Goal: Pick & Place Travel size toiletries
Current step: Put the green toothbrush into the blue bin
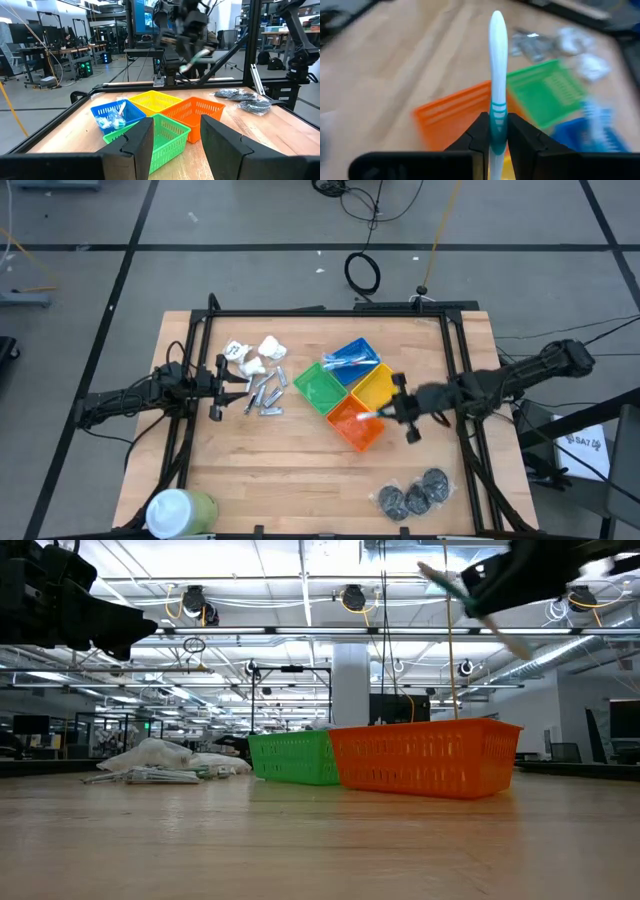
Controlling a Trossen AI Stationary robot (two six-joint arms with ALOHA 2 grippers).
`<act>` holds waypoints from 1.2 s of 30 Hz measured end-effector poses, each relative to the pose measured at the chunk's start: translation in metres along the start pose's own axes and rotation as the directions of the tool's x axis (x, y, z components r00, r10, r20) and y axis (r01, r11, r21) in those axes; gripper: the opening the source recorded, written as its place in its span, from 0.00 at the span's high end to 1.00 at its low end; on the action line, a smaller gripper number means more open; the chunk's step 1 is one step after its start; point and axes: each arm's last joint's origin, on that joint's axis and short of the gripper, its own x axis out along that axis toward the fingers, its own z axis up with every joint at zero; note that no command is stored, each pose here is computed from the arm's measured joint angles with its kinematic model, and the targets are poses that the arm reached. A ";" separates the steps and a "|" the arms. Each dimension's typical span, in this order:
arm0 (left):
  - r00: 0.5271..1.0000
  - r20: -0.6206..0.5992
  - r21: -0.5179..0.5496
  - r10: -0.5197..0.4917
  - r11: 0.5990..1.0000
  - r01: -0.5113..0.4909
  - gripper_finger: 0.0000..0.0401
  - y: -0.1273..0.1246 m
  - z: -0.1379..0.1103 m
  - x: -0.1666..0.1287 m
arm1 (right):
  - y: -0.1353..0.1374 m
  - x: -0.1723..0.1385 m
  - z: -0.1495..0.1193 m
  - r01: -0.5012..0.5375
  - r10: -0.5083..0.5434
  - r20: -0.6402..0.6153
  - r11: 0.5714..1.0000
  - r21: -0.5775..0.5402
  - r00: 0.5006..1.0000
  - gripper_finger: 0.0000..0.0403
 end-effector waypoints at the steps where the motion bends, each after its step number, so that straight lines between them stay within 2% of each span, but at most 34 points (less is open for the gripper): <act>1: 1.000 0.000 0.000 0.000 1.000 0.000 0.60 0.000 0.000 0.000 | -0.008 0.001 0.000 0.015 -0.014 0.013 1.000 -0.007 1.000 0.91; 10: 1.000 0.000 0.000 0.000 1.000 0.000 0.60 0.000 0.000 0.000 | -0.074 0.016 -0.004 0.066 -0.064 0.139 0.998 -0.008 0.988 0.91; 16: 1.000 0.000 0.000 0.000 1.000 0.000 0.60 0.000 0.000 0.000 | -0.118 0.028 -0.018 0.109 -0.113 0.144 0.993 0.035 0.983 0.91; 20: 1.000 0.000 0.000 0.000 1.000 0.000 0.60 0.000 0.000 0.000 | -0.141 0.042 -0.024 0.102 -0.107 0.112 0.993 0.052 0.988 0.91; 29: 1.000 0.000 0.000 0.000 1.000 0.000 0.60 0.000 0.000 0.000 | -0.160 0.078 -0.046 0.081 -0.081 -0.009 0.997 0.014 0.997 0.91; 36: 1.000 0.000 0.000 0.000 1.000 0.000 0.60 0.000 0.000 0.000 | -0.168 0.090 -0.063 0.084 -0.084 -0.062 0.996 -0.006 0.994 0.91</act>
